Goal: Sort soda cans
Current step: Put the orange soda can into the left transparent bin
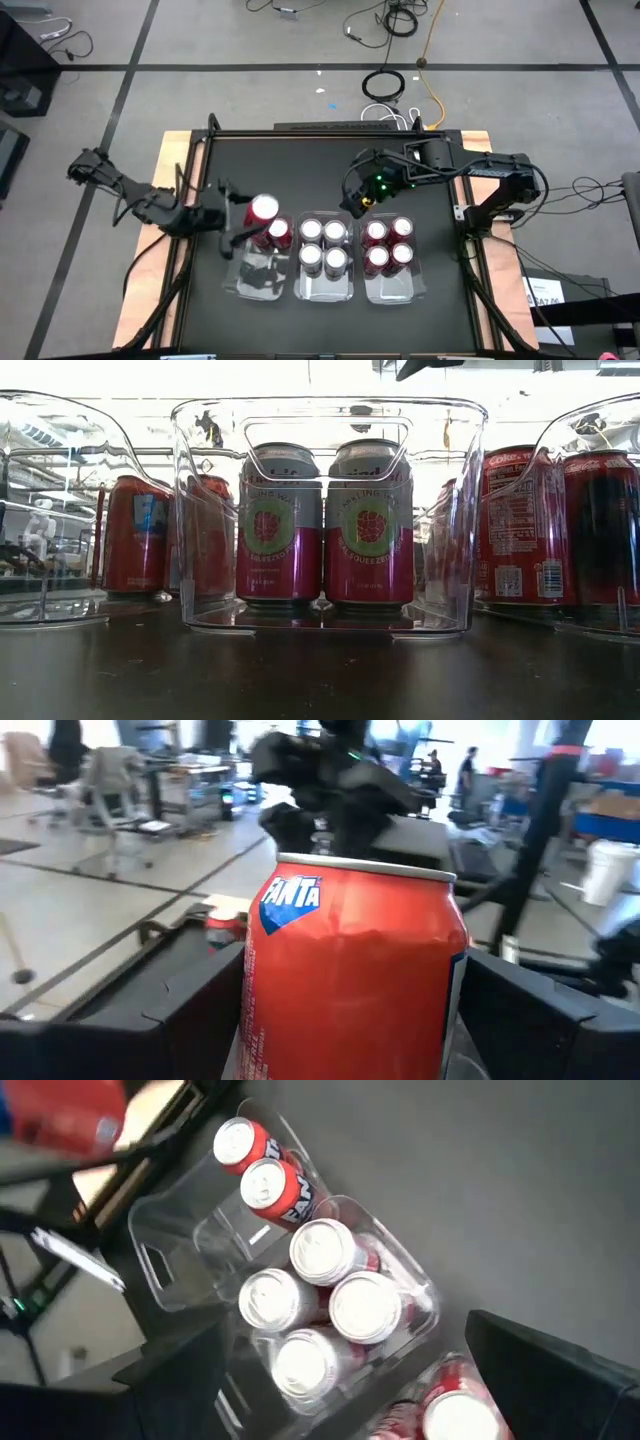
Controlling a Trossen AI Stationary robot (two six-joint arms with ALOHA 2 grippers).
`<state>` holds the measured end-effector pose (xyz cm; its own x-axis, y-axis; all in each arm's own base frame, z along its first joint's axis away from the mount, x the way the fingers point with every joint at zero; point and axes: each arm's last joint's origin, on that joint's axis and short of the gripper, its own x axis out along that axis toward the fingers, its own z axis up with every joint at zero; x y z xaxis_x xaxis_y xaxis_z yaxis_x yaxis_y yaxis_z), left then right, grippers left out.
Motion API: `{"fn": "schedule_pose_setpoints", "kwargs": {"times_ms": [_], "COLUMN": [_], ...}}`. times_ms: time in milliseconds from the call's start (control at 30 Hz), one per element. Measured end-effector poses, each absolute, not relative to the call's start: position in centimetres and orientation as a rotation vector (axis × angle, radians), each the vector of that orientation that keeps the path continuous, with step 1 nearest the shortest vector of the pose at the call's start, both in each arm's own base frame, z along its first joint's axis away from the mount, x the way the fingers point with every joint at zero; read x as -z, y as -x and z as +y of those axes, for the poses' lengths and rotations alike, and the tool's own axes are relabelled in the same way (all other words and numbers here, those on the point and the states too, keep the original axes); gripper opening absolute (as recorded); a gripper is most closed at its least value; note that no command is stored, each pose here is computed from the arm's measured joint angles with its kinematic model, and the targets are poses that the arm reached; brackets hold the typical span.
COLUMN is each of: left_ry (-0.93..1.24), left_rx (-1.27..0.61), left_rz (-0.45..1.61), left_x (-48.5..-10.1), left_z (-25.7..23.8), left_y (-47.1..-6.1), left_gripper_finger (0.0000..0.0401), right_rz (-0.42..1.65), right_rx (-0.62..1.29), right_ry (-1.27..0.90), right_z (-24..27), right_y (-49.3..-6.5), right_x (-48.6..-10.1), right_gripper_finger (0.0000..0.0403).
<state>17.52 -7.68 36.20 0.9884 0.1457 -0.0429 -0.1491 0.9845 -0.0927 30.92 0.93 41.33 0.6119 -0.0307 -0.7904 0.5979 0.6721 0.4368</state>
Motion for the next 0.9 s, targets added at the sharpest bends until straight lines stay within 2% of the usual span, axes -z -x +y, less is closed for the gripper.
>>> {"fn": "schedule_pose_setpoints", "kwargs": {"times_ms": [300,500,700,900], "left_ry": [0.206,0.268,0.366,0.437], "left_rx": [-0.004,0.031,0.003,-0.034], "left_rz": [0.057,-0.004,-0.007,0.013], "left_x": [-31.5,-27.7,-22.9,-19.7], "left_z": [-9.6,-9.8,-9.5,-9.0], "left_y": [-13.6,-12.1,-11.8,-11.4], "left_gripper_finger": [0.0332,0.0332,0.0332,0.0332], "right_rz": [0.792,0.75,0.715,0.674], "right_rx": [0.488,0.454,0.468,0.502], "right_ry": [-0.921,-0.972,-0.954,-0.967], "right_z": [2.3,4.1,5.6,6.5], "right_y": [-31.0,-31.2,-31.0,-30.8], "right_x": [-41.4,-41.8,-41.8,-41.9], "right_gripper_finger": [0.0389,0.0389,0.0389,0.0389]}}
